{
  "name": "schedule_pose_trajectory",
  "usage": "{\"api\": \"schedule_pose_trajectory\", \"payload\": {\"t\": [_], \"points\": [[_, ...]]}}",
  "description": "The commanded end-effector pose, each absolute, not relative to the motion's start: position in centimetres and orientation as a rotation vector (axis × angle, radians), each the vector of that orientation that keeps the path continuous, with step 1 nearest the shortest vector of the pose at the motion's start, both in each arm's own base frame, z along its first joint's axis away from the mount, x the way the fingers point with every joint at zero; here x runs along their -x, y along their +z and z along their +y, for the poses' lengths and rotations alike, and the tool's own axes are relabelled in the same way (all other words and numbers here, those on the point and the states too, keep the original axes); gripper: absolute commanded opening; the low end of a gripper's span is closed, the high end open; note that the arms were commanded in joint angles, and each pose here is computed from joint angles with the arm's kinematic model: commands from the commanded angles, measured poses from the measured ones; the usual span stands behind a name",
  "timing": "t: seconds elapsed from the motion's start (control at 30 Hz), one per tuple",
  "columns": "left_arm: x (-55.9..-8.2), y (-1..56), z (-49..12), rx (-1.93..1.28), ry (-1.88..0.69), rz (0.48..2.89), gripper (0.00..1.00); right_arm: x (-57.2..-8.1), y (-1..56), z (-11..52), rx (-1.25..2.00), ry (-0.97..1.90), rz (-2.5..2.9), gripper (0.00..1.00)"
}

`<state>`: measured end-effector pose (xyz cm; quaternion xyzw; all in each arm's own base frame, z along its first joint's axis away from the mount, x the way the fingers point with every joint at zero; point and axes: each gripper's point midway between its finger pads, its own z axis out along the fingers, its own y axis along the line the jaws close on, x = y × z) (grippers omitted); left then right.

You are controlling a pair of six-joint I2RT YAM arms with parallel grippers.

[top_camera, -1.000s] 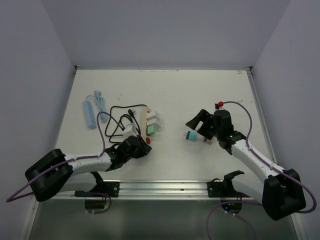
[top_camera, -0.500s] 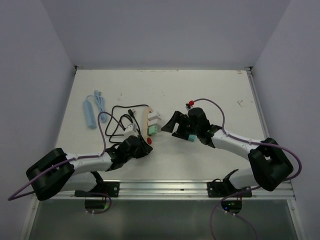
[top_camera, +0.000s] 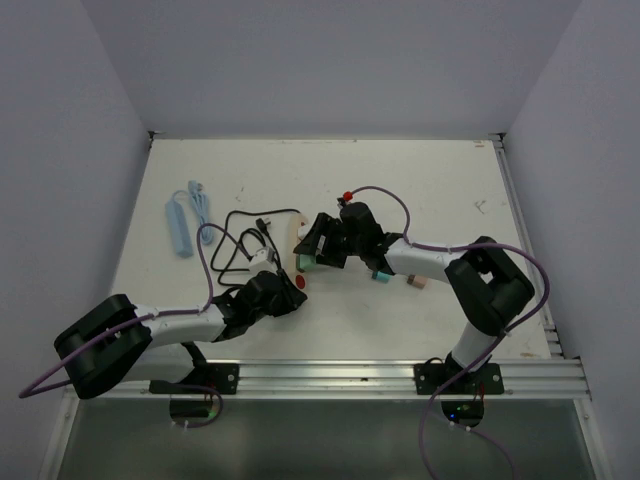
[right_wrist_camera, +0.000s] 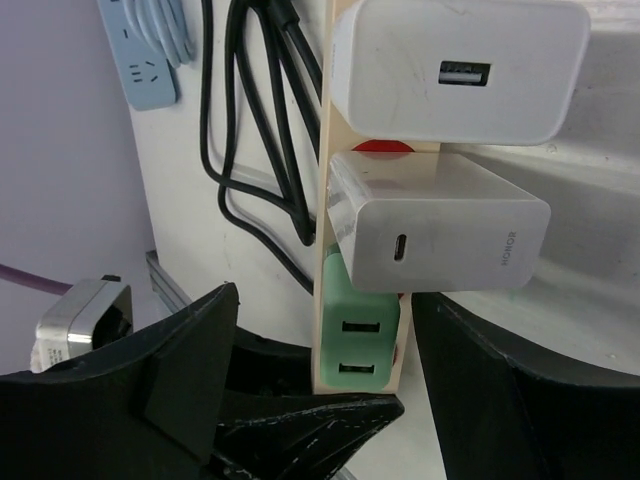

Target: Pull the plug off the socket

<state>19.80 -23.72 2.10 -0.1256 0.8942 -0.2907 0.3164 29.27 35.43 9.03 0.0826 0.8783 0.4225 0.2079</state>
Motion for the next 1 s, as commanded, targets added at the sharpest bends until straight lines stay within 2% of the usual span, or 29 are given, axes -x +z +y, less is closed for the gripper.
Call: {"api": "schedule_pose_trajectory", "payload": {"t": [0.0, 0.13, 0.23, 0.27, 0.3, 0.33, 0.47, 0.5, 0.57, 0.6, 0.7, 0.73, 0.83, 0.97], "points": [[-18.5, -0.1, -22.4, 0.262, -0.674, 2.44, 0.0, -29.2, 10.2, 37.3, -0.184, 1.24, 2.429, 0.72], [-18.4, -0.3, -22.4, 0.259, -0.668, 2.445, 0.0, -28.9, 9.2, 37.4, -0.176, 1.223, 2.453, 0.6], [-18.5, -0.1, -22.5, 0.258, -0.672, 2.441, 0.02, -28.7, 8.7, 37.1, -0.172, 1.197, 2.466, 0.46], [-18.5, -0.1, -22.5, 0.258, -0.67, 2.44, 0.04, -28.7, 8.5, 36.9, -0.171, 1.185, 2.472, 0.35], [-18.5, -0.2, -22.5, 0.256, -0.671, 2.443, 0.1, -28.7, 8.4, 36.8, -0.174, 1.179, 2.476, 0.3], [-18.5, -0.2, -22.5, 0.258, -0.671, 2.443, 0.12, -28.6, 8.2, 36.7, -0.176, 1.17, 2.482, 0.21], [-18.5, 0.1, -22.4, 0.264, -0.675, 2.433, 0.3, -28.3, 7.9, 36.3, -0.154, 1.142, 2.492, 0.04], [-18.5, 0.1, -22.4, 0.262, -0.68, 2.43, 0.37, -28.3, 8.1, 36.2, -0.149, 1.144, 2.487, 0.02], [-18.5, 0.3, -22.3, 0.269, -0.686, 2.422, 0.43, -28.1, 7.9, 36.0, -0.146, 1.136, 2.491, 0.0], [-18.5, 0.4, -22.3, 0.271, -0.686, 2.418, 0.55, -28.0, 8.2, 36.0, -0.14, 1.143, 2.486, 0.0], [-18.6, 1.0, -22.4, 0.27, -0.706, 2.405, 0.74, -27.4, 8.4, 36.0, -0.109, 1.143, 2.489, 0.0], [-18.7, 1.3, -22.5, 0.27, -0.712, 2.396, 0.78, -27.2, 8.7, 35.9, -0.102, 1.138, 2.489, 0.0], [-18.9, 1.7, -22.7, 0.267, -0.717, 2.389, 0.82, -26.6, 8.8, 35.9, -0.086, 1.136, 2.486, 0.0], [-19.3, 1.7, -22.6, 0.279, -0.685, 2.385, 0.79, -25.3, 9.2, 36.3, -0.101, 1.179, 2.483, 0.0]]}}
